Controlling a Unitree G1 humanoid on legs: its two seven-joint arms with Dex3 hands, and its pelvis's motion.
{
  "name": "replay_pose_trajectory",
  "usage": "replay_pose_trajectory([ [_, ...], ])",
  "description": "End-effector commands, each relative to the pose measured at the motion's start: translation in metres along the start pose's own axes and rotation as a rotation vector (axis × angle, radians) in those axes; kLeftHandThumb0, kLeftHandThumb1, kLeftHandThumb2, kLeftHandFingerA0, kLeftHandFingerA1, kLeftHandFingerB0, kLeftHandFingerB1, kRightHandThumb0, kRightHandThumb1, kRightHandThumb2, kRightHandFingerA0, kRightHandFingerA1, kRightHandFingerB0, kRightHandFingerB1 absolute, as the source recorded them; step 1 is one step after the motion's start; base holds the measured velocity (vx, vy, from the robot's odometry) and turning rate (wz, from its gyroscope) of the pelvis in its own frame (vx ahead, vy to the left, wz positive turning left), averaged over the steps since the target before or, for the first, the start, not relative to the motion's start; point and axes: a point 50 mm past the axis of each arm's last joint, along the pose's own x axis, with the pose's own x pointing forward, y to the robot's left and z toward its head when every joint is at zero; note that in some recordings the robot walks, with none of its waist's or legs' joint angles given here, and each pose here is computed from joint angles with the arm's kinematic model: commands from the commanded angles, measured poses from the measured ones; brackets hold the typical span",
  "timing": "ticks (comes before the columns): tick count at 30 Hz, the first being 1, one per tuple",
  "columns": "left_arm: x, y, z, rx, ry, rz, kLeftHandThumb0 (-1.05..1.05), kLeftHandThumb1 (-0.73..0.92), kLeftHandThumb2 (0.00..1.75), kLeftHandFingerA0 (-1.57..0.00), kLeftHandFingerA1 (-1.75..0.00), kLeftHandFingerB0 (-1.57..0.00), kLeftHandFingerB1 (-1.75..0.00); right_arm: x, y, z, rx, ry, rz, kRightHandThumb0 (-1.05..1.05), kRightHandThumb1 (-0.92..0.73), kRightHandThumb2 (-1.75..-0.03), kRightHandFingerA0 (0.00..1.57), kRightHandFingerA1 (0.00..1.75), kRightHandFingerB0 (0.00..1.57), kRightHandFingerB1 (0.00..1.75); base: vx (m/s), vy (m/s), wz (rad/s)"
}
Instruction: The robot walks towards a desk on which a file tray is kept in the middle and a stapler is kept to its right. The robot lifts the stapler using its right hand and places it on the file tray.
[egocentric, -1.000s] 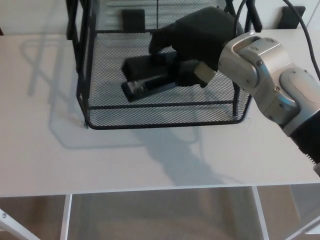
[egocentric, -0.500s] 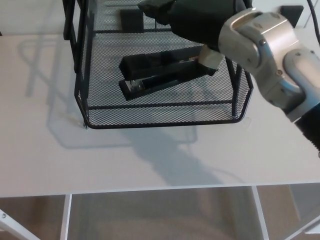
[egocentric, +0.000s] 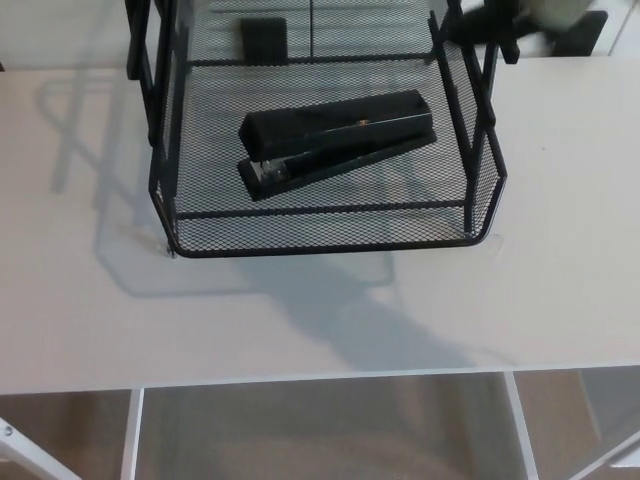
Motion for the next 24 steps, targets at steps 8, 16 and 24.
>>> replay_pose_trajectory([
  [8, -0.005, 0.006, -0.004, -0.051, 0.01, 0.027, -0.75, 0.91, 0.67, -0.16, -0.49, -0.11, -0.35, -0.165, -0.072, -0.097, 0.445, 0.262, -0.397, -0.71, -0.58, -0.76, 0.0, 0.14, 0.02, 0.24, 0.0, 0.0, 0.0],
  [16, -0.009, 0.008, 0.002, 0.022, -0.013, 0.019, -0.71, 0.92, 0.69, -0.18, -0.51, -0.14, -0.38, -0.315, 0.091, -0.161, 0.86, 1.109, -0.443, -0.96, -0.59, -0.69, 0.0, 0.89, 0.0, 0.6, 0.0, 0.0, 0.0],
  [24, -0.001, 0.006, -0.004, -0.054, 0.008, 0.031, -0.76, 0.75, 1.0, -0.14, -0.53, -0.1, -0.45, -0.378, 0.187, -0.136, 0.894, 1.474, -0.396, -0.94, -0.47, -0.93, 0.0, 0.73, 0.0, 0.59, 0.0, 0.0, 0.0],
])
